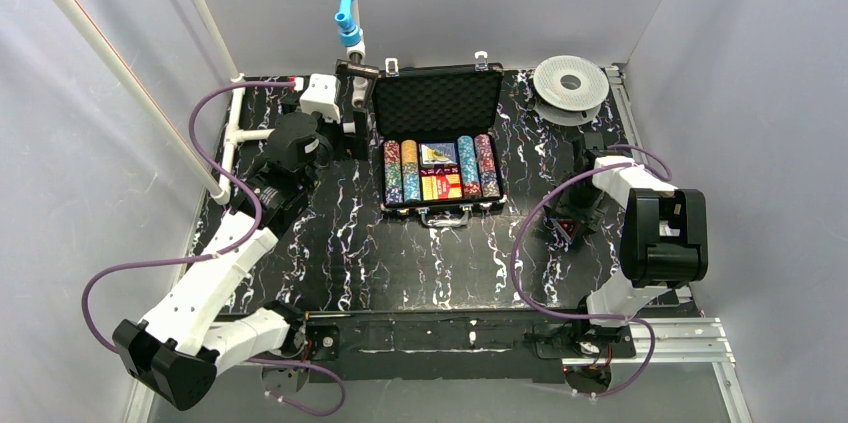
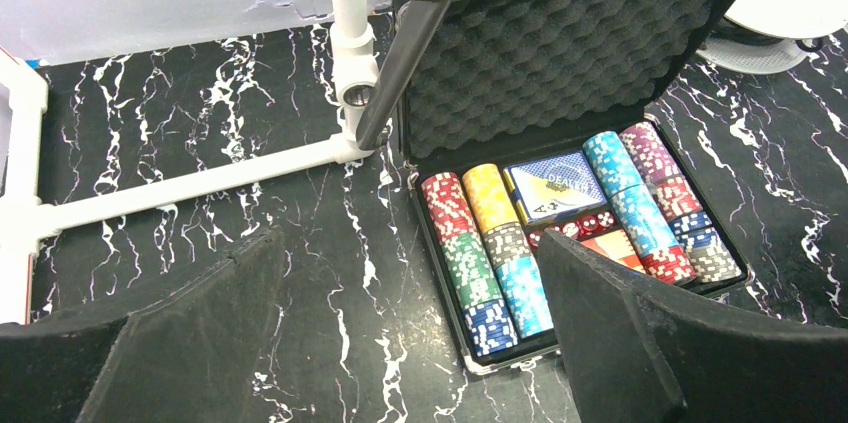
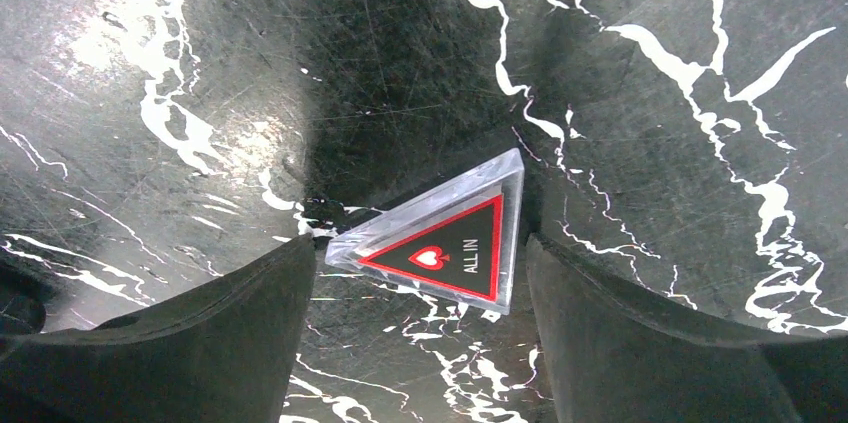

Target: Pack up texas hold em set

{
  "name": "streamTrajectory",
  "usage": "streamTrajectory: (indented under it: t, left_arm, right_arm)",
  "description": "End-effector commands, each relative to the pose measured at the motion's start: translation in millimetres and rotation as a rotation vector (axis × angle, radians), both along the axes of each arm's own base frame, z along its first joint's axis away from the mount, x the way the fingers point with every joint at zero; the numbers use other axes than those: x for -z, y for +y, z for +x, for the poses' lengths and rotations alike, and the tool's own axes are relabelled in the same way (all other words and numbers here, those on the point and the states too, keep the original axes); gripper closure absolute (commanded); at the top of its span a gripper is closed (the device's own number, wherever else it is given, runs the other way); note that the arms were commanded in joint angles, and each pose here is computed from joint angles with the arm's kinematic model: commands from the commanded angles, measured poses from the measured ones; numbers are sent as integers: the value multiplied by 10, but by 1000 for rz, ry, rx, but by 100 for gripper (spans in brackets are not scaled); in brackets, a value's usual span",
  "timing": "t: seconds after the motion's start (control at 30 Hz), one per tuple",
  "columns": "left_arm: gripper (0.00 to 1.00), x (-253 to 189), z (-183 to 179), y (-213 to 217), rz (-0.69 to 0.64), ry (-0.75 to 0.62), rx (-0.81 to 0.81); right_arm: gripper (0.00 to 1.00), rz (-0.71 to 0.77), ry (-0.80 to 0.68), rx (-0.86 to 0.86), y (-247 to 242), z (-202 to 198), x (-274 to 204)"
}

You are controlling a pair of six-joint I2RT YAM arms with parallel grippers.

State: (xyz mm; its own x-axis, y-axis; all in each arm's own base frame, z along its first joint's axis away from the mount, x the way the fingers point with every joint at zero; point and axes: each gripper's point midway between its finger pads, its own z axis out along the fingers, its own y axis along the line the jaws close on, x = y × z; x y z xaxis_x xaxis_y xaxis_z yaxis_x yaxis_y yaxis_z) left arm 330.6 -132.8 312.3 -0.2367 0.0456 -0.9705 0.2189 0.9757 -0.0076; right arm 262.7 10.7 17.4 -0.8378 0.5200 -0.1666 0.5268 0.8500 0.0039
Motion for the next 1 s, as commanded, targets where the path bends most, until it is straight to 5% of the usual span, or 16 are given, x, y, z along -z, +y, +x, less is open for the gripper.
streamTrajectory:
  t: [0.0, 0.2, 0.4, 0.97]
  left_arm:
    - [1, -47, -17, -4, -1, -12, 5]
    - [1, -46, -20, -9, -2, -12, 8]
    - [1, -48, -17, -11, -5, -12, 7]
    - [0, -29, -14, -8, 0, -7, 5]
  right_arm:
    - [17, 5, 4, -10, 7, 40, 56]
    - [28, 8, 0, -11, 13, 52, 60]
    - [50, -13, -23, -7, -26, 45, -8]
    - [68, -14, -219, -154, 295, 260, -733]
